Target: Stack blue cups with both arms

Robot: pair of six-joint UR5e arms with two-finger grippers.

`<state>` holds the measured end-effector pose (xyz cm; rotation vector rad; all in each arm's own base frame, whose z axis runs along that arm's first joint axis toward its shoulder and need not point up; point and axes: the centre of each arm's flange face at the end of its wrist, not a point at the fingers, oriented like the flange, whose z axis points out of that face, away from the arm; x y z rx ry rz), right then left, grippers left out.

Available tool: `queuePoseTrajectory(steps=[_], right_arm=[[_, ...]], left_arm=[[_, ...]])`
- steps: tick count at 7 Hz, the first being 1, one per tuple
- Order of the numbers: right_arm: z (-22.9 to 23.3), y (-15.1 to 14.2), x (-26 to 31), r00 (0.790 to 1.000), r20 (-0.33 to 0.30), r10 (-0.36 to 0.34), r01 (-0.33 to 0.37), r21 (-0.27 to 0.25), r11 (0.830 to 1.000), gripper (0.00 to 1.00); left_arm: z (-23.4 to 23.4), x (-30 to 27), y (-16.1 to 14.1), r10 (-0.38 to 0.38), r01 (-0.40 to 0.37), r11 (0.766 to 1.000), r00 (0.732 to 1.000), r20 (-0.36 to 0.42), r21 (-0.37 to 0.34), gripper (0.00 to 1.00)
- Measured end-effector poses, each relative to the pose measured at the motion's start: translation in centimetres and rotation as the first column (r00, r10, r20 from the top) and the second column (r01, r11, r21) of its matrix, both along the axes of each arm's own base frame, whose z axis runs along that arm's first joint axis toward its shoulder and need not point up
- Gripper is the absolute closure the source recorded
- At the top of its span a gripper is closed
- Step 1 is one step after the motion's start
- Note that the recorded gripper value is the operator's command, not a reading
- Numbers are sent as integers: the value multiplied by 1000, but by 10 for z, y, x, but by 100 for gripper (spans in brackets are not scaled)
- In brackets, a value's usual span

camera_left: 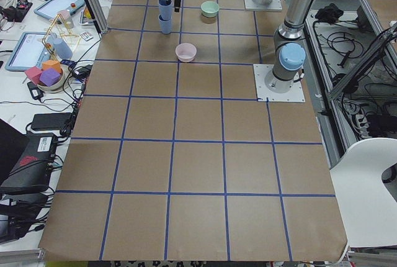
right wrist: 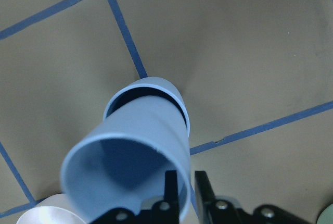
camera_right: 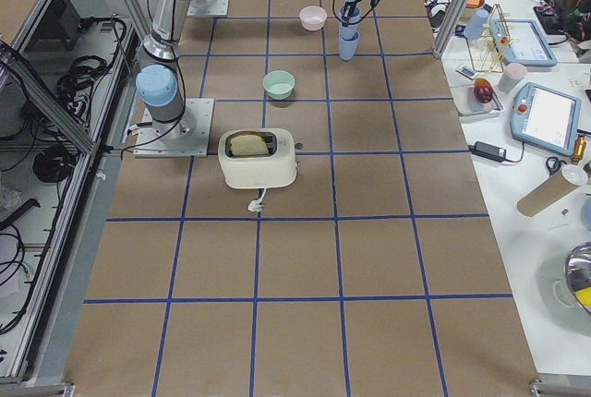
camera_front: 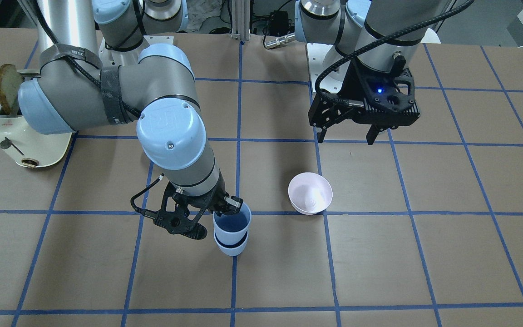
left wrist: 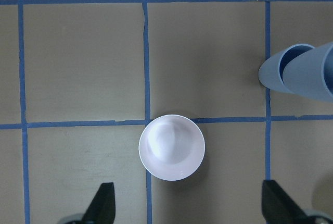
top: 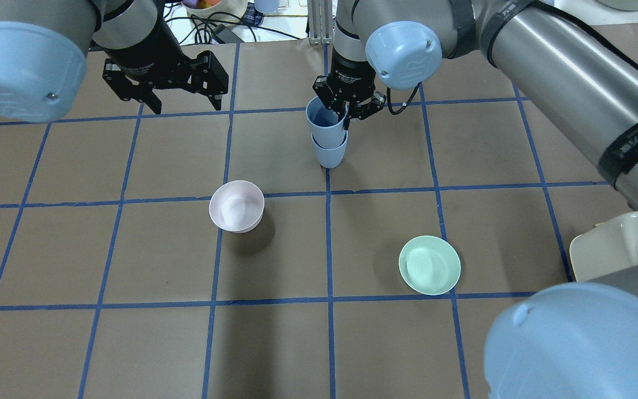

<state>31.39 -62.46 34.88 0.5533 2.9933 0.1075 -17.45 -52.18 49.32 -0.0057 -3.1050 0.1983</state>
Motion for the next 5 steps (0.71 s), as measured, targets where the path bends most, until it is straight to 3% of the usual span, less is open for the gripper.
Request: queuePoseTrajectory(steps=[3,5], right_arm=[[15,-6,-13,1000,-2,11,-11,-31,999,0],[61,-8,-66,993,-13,113,-114,-92,989,0]], left_arm=[[0,-1,1,1,-1,1000,1000,0,5,0],[0,-1,2,3,-3,1000,1000,0,9,0]])
